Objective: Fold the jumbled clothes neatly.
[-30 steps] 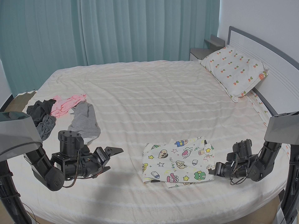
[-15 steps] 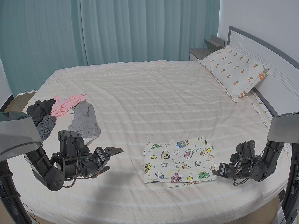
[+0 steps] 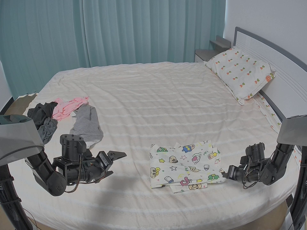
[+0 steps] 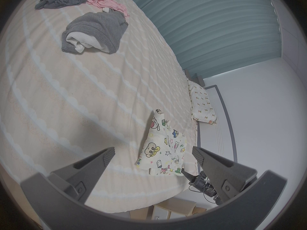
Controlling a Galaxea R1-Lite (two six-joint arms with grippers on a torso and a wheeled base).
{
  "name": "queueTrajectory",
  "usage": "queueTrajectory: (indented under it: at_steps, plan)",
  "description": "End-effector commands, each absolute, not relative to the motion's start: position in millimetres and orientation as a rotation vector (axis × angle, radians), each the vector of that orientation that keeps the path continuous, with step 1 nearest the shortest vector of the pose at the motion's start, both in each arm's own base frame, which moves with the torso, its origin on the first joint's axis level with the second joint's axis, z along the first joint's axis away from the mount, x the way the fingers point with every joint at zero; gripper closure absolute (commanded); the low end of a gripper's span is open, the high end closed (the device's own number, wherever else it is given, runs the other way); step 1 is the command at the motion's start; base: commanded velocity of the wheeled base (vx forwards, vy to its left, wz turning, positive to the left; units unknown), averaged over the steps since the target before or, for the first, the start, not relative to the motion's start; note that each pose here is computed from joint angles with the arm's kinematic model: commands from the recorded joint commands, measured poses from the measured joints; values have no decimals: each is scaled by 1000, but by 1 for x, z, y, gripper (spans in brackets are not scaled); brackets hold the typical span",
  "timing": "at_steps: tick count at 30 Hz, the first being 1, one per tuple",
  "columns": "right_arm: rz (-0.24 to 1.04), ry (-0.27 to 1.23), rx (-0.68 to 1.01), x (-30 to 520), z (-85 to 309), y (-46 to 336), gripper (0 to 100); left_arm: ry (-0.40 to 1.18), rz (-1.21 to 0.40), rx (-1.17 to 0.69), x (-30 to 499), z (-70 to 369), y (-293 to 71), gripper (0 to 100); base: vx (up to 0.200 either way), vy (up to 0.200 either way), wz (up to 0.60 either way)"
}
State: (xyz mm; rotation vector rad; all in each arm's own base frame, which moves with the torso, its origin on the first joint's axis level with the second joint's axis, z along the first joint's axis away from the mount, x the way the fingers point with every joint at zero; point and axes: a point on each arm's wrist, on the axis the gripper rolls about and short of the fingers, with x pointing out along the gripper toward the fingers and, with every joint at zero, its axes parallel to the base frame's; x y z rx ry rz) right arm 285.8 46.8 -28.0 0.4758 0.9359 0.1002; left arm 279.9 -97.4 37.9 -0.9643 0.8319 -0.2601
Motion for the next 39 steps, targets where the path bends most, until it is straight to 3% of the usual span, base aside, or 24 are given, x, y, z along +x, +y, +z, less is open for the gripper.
queueTrajectory:
  at_steps: [1,24,25,39]
  plan:
    - [98,939,435,282,-28,48,100,833,-260,-964,280,38,-97,0,0,0,0]
    - [100,964,370,272,-31,55,100,834,-259,-964,280,37,-97,0,0,0,0]
    - [102,970,366,271,-32,55,0,835,-260,-964,280,37,-98,0,0,0,0]
    - [105,883,367,277,-14,56,0,861,-274,-931,278,31,-103,0,0,0,0]
